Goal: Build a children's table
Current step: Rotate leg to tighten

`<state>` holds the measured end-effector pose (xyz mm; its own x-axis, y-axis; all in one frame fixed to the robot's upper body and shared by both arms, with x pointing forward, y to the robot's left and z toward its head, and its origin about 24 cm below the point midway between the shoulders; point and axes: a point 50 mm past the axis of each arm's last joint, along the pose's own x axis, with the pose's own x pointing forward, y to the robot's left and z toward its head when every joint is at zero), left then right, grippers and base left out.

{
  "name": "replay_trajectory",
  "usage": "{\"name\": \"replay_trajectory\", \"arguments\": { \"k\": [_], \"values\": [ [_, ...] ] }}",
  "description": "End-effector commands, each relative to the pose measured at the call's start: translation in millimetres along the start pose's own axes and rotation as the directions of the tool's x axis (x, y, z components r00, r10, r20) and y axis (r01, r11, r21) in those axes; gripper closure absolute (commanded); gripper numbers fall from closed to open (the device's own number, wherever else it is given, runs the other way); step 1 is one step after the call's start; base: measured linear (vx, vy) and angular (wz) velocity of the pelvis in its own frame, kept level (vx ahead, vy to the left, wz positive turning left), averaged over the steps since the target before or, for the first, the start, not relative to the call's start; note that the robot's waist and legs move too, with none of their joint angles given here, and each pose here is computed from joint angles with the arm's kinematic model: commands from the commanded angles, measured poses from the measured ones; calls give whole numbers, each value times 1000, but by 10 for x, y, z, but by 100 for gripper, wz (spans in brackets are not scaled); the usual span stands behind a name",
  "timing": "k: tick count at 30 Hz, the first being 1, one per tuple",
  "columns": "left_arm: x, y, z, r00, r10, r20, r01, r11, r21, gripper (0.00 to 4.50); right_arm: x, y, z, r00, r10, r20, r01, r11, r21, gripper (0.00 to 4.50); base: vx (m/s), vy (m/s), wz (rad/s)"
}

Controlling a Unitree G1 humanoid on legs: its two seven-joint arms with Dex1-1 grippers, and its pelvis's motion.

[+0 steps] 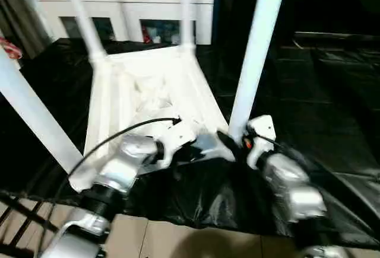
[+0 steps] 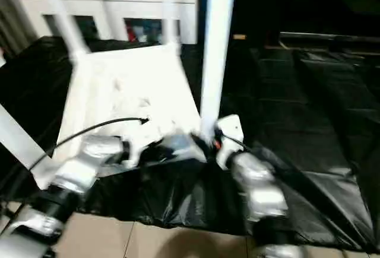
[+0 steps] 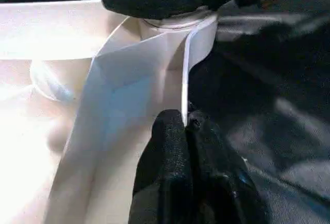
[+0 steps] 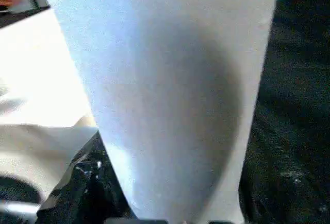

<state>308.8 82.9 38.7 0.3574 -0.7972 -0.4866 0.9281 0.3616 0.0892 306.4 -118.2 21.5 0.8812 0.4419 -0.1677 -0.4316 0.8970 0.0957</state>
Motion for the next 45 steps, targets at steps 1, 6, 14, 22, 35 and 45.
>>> {"name": "replay_trajectory", "arguments": {
  "k": [1,6,14,22,35,45],
  "values": [
    [194,-134,201,997,-31,76,29,999,23,450,120,538,-214,976,203,-82,-198,978,61,141,0,0,0],
    [139,-83,198,997,-38,65,35,998,48,450,69,446,-126,967,250,-48,-249,968,34,95,0,0,0],
    [49,-73,115,995,-98,25,96,992,86,450,-287,21,-21,916,392,-83,-397,915,-65,84,0,0,0],
    [-32,-45,65,991,-132,-9,132,986,103,450,-751,-529,150,869,469,-156,-488,865,-117,84,0,0,0],
    [-59,-83,42,982,-188,-16,189,974,127,450,-1071,-724,287,868,477,-138,-491,866,-92,52,0,0,0],
    [-91,-85,25,971,-235,-39,238,962,135,450,-761,-584,284,851,487,-194,-519,836,-179,3,0,0,0]
  ]
}}
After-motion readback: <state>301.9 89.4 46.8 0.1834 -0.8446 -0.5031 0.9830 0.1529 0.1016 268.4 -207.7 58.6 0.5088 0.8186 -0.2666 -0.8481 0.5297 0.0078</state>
